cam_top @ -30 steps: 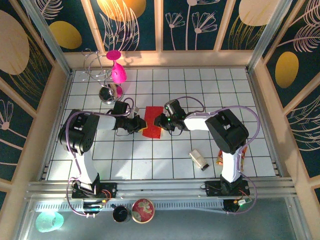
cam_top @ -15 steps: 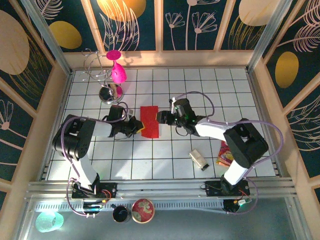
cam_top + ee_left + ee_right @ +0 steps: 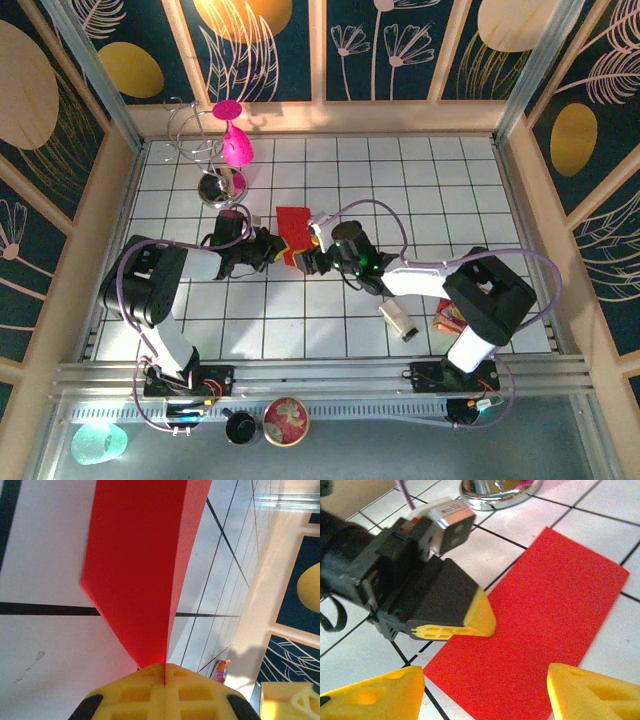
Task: Fold a paper plane with a square sheet of paper (pick it up from the middle)
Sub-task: Third fold the triangle at the center of the table.
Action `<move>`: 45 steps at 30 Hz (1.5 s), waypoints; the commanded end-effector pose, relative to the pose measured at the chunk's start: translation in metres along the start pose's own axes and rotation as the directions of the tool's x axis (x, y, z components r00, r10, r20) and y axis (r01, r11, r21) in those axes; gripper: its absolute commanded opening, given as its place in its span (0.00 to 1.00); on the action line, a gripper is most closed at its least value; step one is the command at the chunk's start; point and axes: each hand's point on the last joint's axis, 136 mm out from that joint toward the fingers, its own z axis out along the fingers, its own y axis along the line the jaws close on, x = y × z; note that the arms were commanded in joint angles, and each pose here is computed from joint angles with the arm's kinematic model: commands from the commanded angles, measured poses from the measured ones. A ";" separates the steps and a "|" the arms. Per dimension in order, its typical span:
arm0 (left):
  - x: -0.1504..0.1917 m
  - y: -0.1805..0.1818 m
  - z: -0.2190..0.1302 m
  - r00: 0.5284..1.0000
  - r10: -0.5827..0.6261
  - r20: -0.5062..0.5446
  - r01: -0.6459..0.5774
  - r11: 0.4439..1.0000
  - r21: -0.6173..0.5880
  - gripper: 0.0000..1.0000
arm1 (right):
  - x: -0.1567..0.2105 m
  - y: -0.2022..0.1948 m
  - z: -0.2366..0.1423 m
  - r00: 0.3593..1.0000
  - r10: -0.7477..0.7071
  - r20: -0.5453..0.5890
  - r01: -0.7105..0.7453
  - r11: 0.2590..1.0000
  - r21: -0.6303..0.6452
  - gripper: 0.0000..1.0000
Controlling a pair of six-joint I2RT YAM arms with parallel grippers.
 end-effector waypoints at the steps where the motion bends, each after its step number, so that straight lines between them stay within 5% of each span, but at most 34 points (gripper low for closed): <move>1: 0.002 -0.009 -0.001 1.000 -0.006 0.009 0.006 0.999 0.039 0.01 | 0.008 0.013 0.006 0.987 -0.161 0.021 0.161 0.986 -0.031 0.67; 19: 0.006 -0.007 0.002 1.000 -0.018 -0.012 0.019 0.999 0.043 0.01 | 0.037 0.009 0.028 0.894 -0.449 0.020 0.446 0.892 0.068 0.65; 45: 0.010 -0.003 0.007 0.999 -0.032 -0.032 0.033 0.999 0.040 0.05 | 0.015 0.019 0.030 0.870 -0.485 0.086 0.477 0.873 0.102 0.34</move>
